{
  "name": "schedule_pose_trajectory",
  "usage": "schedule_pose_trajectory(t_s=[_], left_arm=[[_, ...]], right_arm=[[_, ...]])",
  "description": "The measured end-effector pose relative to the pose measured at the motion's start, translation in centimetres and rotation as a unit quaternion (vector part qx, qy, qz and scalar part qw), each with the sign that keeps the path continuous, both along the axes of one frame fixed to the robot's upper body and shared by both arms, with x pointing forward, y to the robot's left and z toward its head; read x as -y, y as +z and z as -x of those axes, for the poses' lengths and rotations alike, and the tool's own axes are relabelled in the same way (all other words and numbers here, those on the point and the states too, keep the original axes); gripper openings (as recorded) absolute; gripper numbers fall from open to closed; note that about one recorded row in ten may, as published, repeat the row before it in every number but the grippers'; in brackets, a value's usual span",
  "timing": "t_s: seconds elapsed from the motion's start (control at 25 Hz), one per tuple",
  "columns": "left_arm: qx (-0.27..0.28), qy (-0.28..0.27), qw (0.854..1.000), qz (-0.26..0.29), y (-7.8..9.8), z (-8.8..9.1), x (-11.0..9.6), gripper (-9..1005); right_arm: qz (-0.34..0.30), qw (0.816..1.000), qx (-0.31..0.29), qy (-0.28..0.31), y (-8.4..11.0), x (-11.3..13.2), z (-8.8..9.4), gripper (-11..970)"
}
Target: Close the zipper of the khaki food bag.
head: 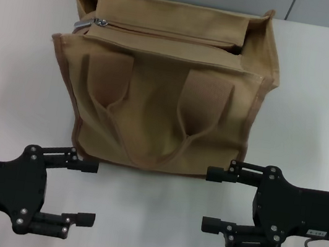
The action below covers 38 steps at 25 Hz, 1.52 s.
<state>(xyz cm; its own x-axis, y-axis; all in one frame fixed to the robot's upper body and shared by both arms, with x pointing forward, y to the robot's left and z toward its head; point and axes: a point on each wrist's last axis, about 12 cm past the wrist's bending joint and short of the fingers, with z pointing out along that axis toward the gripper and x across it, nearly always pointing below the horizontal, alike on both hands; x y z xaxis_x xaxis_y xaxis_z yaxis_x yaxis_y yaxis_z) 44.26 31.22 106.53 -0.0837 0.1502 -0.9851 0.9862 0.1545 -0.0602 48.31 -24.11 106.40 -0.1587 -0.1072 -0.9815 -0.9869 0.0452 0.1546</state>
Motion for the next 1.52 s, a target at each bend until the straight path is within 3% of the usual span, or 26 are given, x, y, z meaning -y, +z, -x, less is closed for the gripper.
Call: schedule_pose_trajectory(t_s=[0.64, 0.88, 0.92, 0.96, 1.24, 1.32, 1.4, 1.52], left_arm=[[0.001, 0.018, 1.000, 0.008, -0.3, 0.1, 0.3, 775], [0.029, 0.118, 0.991, 0.054, 0.0, 0.1, -0.8, 774], [0.041, 0.169, 0.981, 0.080, 0.0, 0.3, -1.6, 774], [0.041, 0.169, 0.981, 0.080, 0.0, 0.3, -1.6, 774], [0.065, 0.309, 0.943, 0.108, -0.6, -0.1, -3.6, 773], [0.064, 0.349, 0.929, 0.103, -0.9, -1.1, -3.9, 772], [0.060, 0.356, 0.927, 0.103, -1.0, -1.6, -3.7, 772], [0.051, 0.353, 0.930, 0.090, -1.2, -3.7, -2.5, 771]], right_arm=[[-0.012, 1.000, 0.003, -0.005, -0.3, -0.2, 0.3, 755], [-0.061, 0.997, 0.035, -0.019, -0.4, -0.5, 1.3, 751], [-0.078, 0.995, 0.047, -0.029, -0.6, -0.6, 1.7, 751], [-0.078, 0.995, 0.047, -0.029, -0.6, -0.6, 1.7, 750], [-0.097, 0.993, 0.057, -0.040, -1.5, -1.6, 2.7, 746], [-0.098, 0.993, 0.060, -0.041, -1.6, -1.8, 2.8, 744], [-0.099, 0.992, 0.062, -0.041, -1.6, -1.8, 2.9, 743], [-0.101, 0.992, 0.063, -0.042, -1.7, -2.0, 3.0, 741]])
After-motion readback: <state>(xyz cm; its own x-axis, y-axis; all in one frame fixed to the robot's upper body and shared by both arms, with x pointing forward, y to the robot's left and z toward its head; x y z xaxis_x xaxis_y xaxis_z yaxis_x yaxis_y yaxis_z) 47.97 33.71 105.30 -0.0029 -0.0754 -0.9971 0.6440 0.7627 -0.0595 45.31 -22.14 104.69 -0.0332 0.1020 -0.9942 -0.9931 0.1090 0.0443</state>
